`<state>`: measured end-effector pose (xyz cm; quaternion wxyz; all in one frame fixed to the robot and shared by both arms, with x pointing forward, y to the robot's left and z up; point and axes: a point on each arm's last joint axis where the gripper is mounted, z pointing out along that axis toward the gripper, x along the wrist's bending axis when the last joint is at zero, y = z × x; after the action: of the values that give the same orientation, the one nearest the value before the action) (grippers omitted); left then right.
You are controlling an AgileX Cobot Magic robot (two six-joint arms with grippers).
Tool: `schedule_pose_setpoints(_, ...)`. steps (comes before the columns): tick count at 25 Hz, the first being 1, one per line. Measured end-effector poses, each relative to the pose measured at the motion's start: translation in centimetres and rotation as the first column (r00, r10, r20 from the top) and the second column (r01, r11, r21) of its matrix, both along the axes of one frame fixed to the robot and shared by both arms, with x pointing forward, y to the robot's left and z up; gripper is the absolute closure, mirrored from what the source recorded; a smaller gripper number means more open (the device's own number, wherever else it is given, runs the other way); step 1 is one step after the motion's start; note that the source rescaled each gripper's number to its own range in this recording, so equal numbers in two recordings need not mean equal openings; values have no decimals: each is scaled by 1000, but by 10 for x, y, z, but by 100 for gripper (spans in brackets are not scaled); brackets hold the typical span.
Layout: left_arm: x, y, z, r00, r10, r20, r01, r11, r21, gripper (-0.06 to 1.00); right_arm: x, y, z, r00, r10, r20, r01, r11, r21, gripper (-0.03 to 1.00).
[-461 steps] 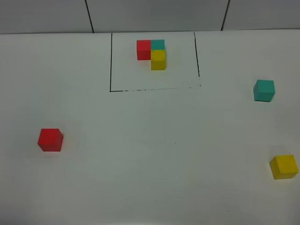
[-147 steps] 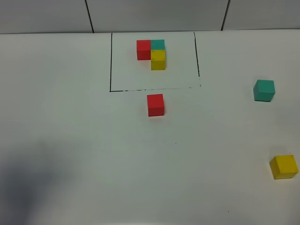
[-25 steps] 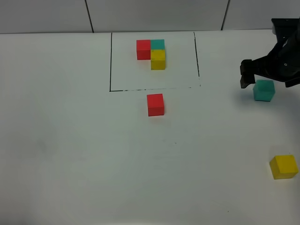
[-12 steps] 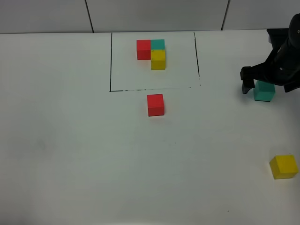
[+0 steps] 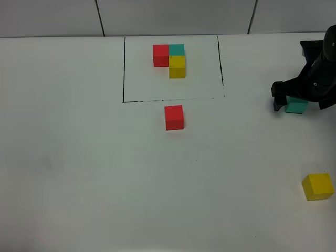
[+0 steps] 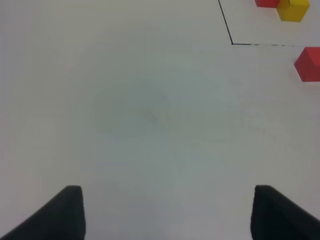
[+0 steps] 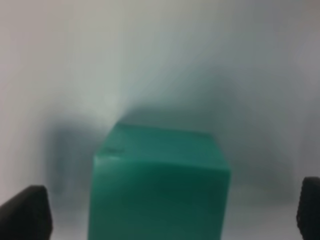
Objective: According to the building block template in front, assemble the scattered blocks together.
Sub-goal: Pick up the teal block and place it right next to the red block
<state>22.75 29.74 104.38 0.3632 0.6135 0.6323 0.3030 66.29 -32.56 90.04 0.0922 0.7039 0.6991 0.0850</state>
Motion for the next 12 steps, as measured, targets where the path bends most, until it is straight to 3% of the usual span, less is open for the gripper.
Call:
schedule_pose_setpoints(7,0,0,0,1000,1,0,-1,1000,-1,40,3,0,-6,1000,0,22,0,1000,-2,1)
schedule_pose_setpoints(12,0,0,0,1000,0,0,0,1000,0,40,4,0,-9,1000,-1,25,1,1000,-2,14)
